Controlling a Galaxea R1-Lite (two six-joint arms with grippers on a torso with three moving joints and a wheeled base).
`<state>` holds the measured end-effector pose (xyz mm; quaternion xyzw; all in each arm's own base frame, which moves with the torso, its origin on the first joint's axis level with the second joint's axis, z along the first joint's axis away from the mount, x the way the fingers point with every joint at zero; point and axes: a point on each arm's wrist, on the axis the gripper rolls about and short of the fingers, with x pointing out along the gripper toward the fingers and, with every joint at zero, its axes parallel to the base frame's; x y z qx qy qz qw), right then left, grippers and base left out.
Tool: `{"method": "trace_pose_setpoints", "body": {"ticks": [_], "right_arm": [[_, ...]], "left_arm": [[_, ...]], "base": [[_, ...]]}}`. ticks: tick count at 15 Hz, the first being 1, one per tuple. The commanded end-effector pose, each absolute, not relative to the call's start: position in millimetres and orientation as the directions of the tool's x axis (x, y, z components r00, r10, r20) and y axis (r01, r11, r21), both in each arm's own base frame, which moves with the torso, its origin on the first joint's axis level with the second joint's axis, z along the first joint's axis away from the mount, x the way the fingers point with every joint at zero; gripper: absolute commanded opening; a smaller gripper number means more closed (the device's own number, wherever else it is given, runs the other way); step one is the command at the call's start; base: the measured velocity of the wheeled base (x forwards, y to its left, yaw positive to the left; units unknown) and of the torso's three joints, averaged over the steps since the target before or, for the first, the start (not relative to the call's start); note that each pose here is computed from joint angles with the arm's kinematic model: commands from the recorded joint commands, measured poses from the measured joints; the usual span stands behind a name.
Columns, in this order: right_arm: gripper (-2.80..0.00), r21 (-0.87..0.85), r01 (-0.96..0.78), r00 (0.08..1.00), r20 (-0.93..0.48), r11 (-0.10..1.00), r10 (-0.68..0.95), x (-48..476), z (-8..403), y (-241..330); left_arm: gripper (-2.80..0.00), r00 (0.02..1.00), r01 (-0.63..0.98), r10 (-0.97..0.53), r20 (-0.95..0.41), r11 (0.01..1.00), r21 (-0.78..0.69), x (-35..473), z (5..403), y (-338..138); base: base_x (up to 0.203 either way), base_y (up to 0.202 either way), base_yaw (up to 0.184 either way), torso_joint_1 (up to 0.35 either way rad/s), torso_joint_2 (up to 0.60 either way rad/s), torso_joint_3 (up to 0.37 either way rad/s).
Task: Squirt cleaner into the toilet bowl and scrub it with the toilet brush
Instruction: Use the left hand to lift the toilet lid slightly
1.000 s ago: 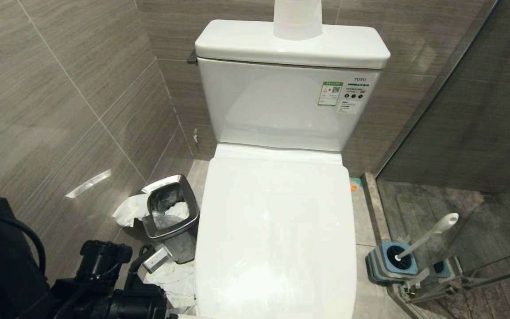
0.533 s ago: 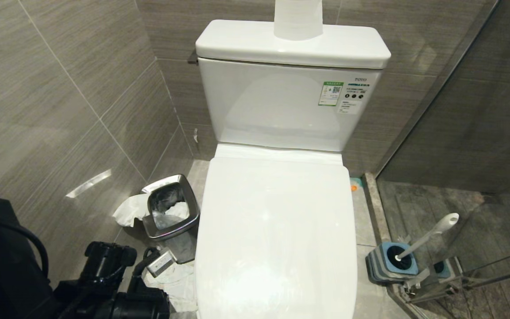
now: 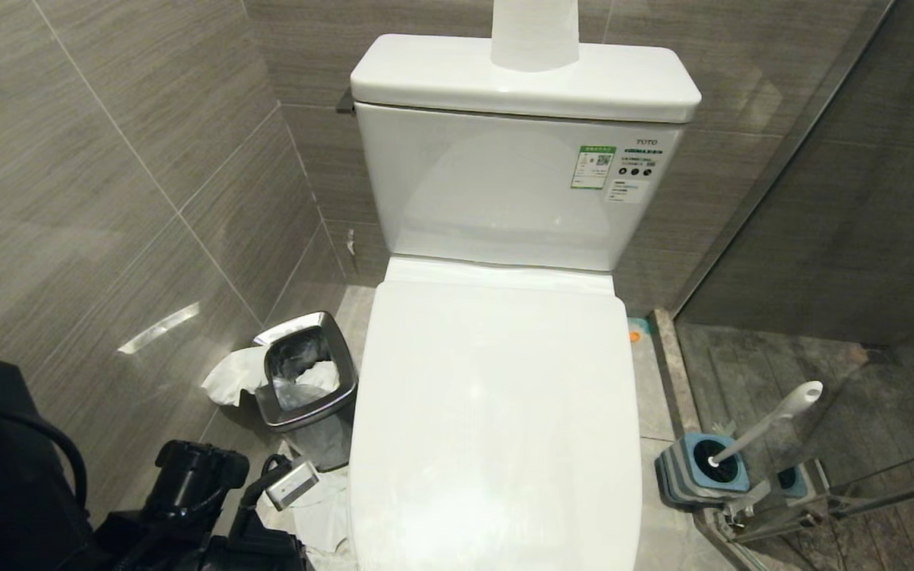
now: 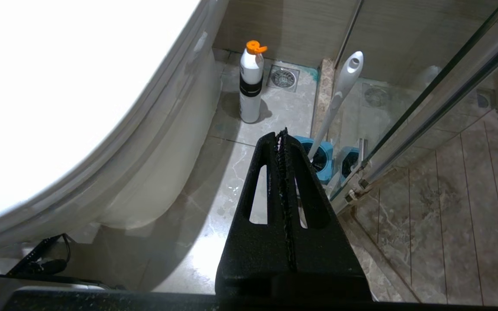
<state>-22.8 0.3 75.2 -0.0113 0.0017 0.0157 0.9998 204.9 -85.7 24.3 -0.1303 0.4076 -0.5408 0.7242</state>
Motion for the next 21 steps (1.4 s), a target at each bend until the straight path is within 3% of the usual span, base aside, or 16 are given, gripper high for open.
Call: {"method": "trace_pose_setpoints", "body": {"ticks": [1, 9, 21], "right_arm": [[-2.8, -0.023, -0.032, 0.999, -0.005, 0.999, 0.032, -23, 75, 0], [-2.8, -0.023, -0.032, 0.999, -0.005, 0.999, 0.032, -23, 75, 0], [-2.8, -0.023, -0.032, 0.999, -0.004, 0.999, 0.032, -23, 75, 0]], "left_arm": [[0.0, 0.065, 0.678, -0.905, -0.42, 0.349, -0.647, 205, 27, -86], [0.0, 0.005, 0.649, -0.934, -0.357, 0.275, -0.709, 200, 31, -86], [0.0, 0.041, 0.623, -0.956, -0.291, 0.252, -0.741, 208, 49, -86]], "base": [[0.0, 0.0, 0.0, 0.0, 0.0, 0.0], [0.0, 0.0, 0.0, 0.0, 0.0, 0.0], [0.0, 0.0, 0.0, 0.0, 0.0, 0.0]]}}
